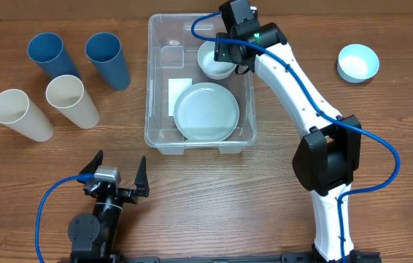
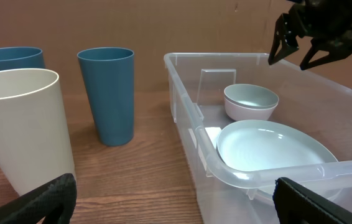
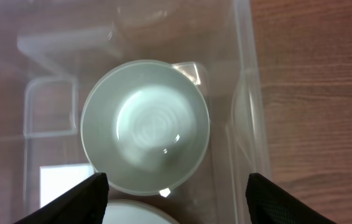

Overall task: Pack container
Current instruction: 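Place the grey bowl into the pink bowl in the bin, then grasp the light-blue bowl rim with the right gripper and lift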

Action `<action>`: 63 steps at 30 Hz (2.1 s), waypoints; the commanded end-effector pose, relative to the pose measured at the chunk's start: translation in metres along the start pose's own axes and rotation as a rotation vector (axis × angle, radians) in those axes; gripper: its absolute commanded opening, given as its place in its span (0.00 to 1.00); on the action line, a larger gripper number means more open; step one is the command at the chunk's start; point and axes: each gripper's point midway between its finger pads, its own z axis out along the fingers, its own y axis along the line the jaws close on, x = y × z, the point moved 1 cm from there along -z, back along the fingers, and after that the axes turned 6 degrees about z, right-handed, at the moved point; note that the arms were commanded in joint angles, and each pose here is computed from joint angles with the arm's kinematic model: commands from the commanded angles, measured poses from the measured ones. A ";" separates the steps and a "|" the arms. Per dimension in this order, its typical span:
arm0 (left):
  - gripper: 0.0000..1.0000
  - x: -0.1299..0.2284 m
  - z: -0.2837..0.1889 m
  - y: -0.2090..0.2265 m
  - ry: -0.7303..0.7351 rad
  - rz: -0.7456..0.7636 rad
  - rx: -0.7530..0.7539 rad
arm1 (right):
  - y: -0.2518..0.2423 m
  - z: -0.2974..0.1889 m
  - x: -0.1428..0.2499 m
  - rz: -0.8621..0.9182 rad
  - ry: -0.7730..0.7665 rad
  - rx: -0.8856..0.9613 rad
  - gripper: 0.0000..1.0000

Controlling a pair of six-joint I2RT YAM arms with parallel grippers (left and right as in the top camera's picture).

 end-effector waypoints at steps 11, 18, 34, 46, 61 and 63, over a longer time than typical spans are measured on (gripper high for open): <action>1.00 0.000 0.000 0.000 -0.006 0.009 0.003 | -0.016 -0.166 -0.090 0.118 -0.236 -0.104 0.83; 1.00 0.000 0.000 0.000 -0.006 0.009 0.003 | -0.175 -0.160 -0.122 0.461 -0.225 0.112 0.85; 1.00 0.000 0.000 0.000 -0.006 0.009 0.003 | -0.401 -0.055 -0.055 0.868 -0.063 0.368 0.87; 1.00 0.000 0.000 0.000 -0.006 0.009 0.003 | -0.400 0.031 -0.003 0.876 0.049 0.306 0.80; 1.00 0.000 0.000 0.000 -0.006 0.009 0.003 | -0.387 0.063 0.014 0.849 0.118 0.305 0.10; 1.00 0.000 0.000 0.000 -0.006 0.009 0.003 | -0.386 0.060 0.014 0.849 0.127 0.309 0.04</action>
